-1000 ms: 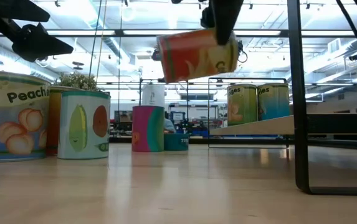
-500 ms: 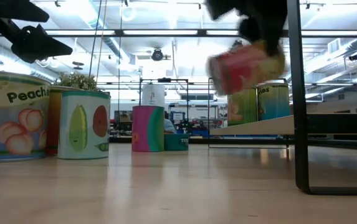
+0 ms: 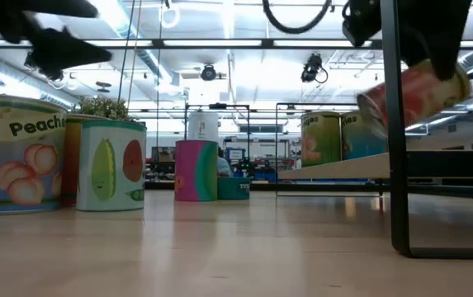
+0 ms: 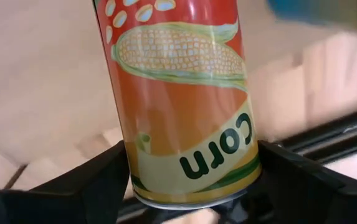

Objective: Pick and place cans onto a shelf
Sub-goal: Put the canned corn on the shelf

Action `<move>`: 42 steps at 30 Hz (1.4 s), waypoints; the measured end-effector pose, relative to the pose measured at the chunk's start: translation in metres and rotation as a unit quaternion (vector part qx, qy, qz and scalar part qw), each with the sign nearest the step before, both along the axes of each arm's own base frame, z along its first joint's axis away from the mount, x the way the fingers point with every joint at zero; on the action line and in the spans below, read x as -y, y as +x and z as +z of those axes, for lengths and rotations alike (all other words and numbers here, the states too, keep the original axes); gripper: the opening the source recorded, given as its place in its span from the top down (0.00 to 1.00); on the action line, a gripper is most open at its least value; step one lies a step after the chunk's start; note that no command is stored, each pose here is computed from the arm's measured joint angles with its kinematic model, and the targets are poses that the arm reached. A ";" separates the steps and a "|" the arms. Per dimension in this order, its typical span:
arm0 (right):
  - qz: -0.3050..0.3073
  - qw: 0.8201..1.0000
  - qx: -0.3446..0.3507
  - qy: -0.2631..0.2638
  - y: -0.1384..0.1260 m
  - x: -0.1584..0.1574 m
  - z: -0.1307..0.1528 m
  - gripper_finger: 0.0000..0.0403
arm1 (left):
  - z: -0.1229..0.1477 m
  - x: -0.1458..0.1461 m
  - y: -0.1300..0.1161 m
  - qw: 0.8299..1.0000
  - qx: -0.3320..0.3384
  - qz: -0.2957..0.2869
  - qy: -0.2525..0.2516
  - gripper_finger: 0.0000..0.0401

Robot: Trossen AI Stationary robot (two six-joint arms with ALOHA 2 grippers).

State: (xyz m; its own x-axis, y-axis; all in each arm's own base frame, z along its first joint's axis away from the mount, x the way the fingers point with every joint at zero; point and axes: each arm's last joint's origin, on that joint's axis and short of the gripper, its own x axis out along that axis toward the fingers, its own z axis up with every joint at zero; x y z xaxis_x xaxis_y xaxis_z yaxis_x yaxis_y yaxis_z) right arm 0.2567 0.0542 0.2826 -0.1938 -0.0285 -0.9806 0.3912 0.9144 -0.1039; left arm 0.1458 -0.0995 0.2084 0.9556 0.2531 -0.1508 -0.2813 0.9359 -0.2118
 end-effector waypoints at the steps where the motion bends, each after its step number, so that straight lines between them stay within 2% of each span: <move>1: 0.006 1.000 0.008 -0.009 0.000 0.000 0.001 0.18 | 0.000 -0.003 0.005 1.000 0.002 -0.001 0.002 0.04; 3: 0.012 1.000 -0.001 -0.018 -0.003 0.000 0.000 0.18 | 0.001 -0.008 0.018 1.000 0.009 -0.018 0.000 0.04; 6: 0.009 1.000 -0.003 0.002 -0.002 -0.001 -0.002 0.18 | 0.004 -0.017 0.039 0.999 0.015 -0.035 -0.012 0.04; 15: 0.035 0.999 -0.005 0.001 -0.004 -0.008 -0.002 0.18 | 0.004 -0.034 0.114 0.999 -0.037 0.016 -0.004 0.04; 24: 0.060 0.997 0.054 0.014 0.005 -0.020 -0.004 0.18 | 0.005 -0.044 0.187 0.997 -0.062 -0.032 0.011 0.04; 30: 0.072 0.991 0.104 0.035 0.011 -0.033 -0.004 0.18 | -0.001 -0.054 0.221 0.994 -0.070 -0.085 -0.009 0.04; 35: 0.082 0.987 0.138 0.016 0.016 -0.038 -0.004 0.18 | -0.004 -0.052 0.248 0.990 -0.066 -0.122 -0.019 0.04; 42: 0.078 0.986 0.148 0.017 0.018 -0.040 -0.004 0.18 | -0.002 -0.047 0.259 0.990 -0.061 -0.127 -0.019 0.04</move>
State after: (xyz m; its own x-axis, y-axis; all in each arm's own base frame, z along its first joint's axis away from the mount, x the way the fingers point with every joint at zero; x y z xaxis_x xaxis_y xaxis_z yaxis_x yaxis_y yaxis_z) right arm 0.2743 0.0944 0.2785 0.1055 -0.0018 -0.9944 0.2540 0.9669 0.0252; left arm 0.4047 -0.0525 0.2060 0.9619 -0.0004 -0.2733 -0.0639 0.9719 -0.2265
